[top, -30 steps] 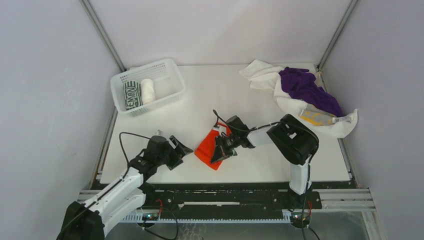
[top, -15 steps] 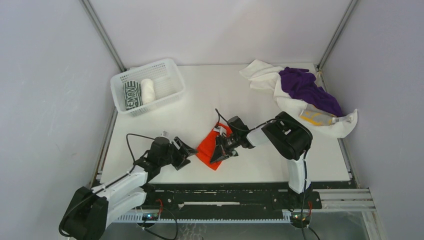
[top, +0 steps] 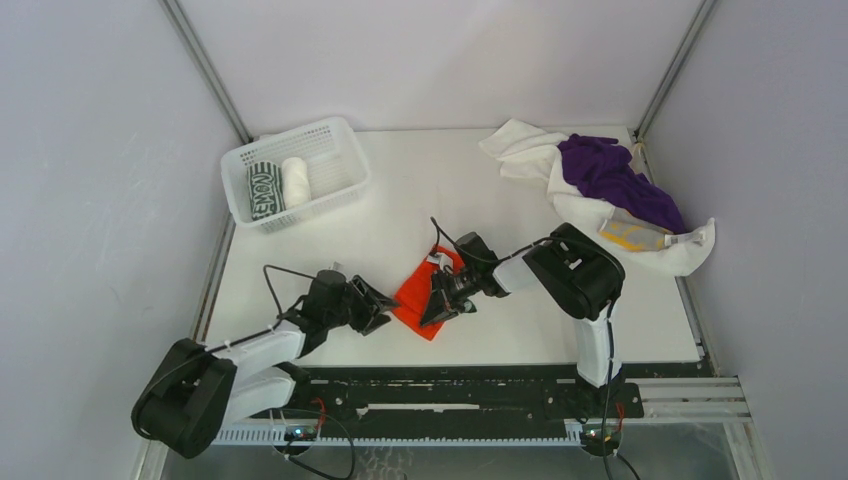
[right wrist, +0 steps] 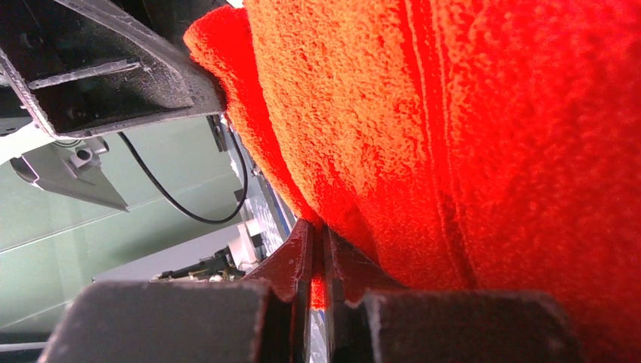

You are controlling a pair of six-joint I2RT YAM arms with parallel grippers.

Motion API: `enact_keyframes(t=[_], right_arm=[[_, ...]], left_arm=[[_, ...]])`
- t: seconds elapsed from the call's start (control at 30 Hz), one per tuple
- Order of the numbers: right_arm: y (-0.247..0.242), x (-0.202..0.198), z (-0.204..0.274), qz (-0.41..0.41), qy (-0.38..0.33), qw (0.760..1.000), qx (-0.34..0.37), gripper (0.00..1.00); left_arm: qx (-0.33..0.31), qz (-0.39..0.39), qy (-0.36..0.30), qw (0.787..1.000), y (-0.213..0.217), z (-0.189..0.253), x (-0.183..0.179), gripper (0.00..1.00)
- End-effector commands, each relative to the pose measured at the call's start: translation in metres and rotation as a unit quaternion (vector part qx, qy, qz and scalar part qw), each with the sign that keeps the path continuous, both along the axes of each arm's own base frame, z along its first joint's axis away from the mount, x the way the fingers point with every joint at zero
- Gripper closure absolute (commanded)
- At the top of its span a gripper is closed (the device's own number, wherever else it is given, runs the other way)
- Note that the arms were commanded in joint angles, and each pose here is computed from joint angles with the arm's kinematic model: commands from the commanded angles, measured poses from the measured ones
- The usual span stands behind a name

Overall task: Roll the towels
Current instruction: Roll the towel at the center of the board.

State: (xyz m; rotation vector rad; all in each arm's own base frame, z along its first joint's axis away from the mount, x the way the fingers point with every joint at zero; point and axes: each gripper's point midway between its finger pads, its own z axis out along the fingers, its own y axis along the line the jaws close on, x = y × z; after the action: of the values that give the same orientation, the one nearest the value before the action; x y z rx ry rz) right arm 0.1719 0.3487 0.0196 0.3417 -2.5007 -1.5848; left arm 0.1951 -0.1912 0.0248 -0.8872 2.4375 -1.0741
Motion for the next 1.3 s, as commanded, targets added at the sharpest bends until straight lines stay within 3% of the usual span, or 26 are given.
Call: enact_keyframes(t=[0.0,0.33,0.57,0.7,0.83,1.07,1.27], right_arm=[[0.001,0.009,0.004,-0.005,-0.022,1.000,-0.003,1.00],[-0.002,0.014,0.017,0.001,-0.079,0.996,-0.039,0.93],[-0.004,0.013,0.030,0.024,-0.158,0.982,-0.096,0.73],[-0.010,0.014,0.040,0.029,-0.231,0.963,-0.138,0.62],[-0.015,0.016,0.058,0.032,-0.347,0.918,-0.190,0.58],[-0.011,0.012,0.091,0.050,-0.547,0.799,-0.245,0.55],[0.001,-0.001,0.083,0.096,-0.599,0.753,-0.253,0.55]], left_arm=[[0.058,0.006,0.077,0.995,0.016,-0.038,-0.022,0.45],[0.101,0.022,0.121,0.987,0.029,-0.056,-0.030,0.58],[0.123,0.014,0.117,0.985,0.030,-0.049,-0.023,0.69],[0.143,-0.005,0.111,0.983,0.027,-0.044,-0.020,0.69],[0.152,-0.014,0.112,0.982,0.023,-0.043,-0.017,0.67],[0.160,-0.031,0.123,0.979,0.017,-0.047,-0.019,0.65],[0.163,-0.035,0.124,0.978,0.017,-0.049,-0.019,0.65]])
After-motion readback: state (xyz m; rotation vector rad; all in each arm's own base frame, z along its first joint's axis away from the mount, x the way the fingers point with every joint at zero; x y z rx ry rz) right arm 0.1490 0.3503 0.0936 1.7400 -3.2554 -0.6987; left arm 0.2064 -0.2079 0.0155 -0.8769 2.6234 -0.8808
